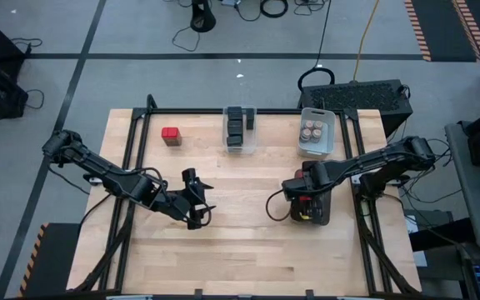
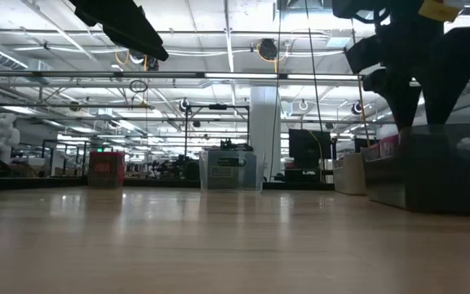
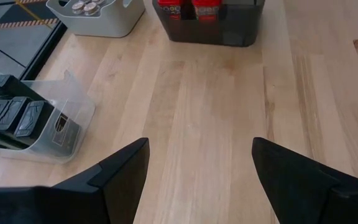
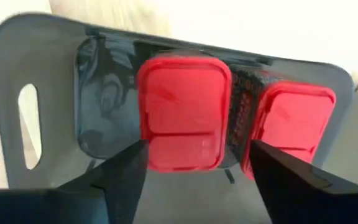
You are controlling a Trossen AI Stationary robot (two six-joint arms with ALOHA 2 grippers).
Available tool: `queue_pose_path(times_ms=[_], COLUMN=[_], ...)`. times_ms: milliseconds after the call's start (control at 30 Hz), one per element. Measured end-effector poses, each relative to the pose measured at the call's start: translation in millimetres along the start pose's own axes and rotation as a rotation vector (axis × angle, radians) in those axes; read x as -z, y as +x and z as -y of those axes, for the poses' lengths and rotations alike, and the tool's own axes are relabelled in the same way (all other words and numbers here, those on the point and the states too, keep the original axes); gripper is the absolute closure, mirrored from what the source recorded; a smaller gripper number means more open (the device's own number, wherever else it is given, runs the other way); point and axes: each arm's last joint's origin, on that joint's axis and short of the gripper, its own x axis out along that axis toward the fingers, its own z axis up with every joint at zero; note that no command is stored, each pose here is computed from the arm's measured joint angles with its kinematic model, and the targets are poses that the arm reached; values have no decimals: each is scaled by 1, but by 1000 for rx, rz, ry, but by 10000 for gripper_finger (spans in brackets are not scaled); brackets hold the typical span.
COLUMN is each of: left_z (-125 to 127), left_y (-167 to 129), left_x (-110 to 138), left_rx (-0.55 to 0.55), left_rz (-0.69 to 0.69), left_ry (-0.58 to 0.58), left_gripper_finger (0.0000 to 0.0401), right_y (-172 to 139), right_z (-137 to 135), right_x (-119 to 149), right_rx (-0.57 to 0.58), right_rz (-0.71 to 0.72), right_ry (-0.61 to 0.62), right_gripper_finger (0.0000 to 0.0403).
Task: Sort spices by type
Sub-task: Put the red seasoning can into the black transparent bin
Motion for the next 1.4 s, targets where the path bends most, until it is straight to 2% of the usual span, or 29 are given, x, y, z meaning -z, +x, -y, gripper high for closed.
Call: queue_pose_path(times_ms=[300,533,633,733,800,900,967,1033,1167,1200,1267,1400], left_z=[0,0,0,1,1,-3,-11,-25,-67,-78,-98,-142], left_y=[0,0,0,-4,-8,-18,-25,-29,-36,-37,-35,-28], left_x=[0,0,0,1,1,3,2,2,6,7,10,8], left_rx=[-1,0,0,2,-6,-34,-61,-102,-243,-276,-297,-265], left_rz=[-2,-2,-3,-3,4,2,11,-2,-48,-63,-124,-221], left_ry=[2,4,10,20,26,33,18,-47,-328,-366,-345,-297], left_gripper_finger=[111,111,111,111,111,111,111,111,111,111,111,111], right_y=[1,-16,-36,-59,-76,-98,-107,-112,-112,-112,-112,-112], right_z=[0,1,0,3,9,19,27,33,43,44,46,45], right_x=[-1,-4,-12,-24,-32,-40,-44,-45,-46,-46,-47,-48], right_rx=[-1,-9,-24,19,79,74,57,51,64,66,74,84], right_rz=[7,28,108,249,354,466,507,522,519,518,519,531], right_ry=[21,32,8,4,41,96,110,121,159,159,140,92], right_gripper_finger=[76,81,88,90,90,90,90,90,90,90,90,91])
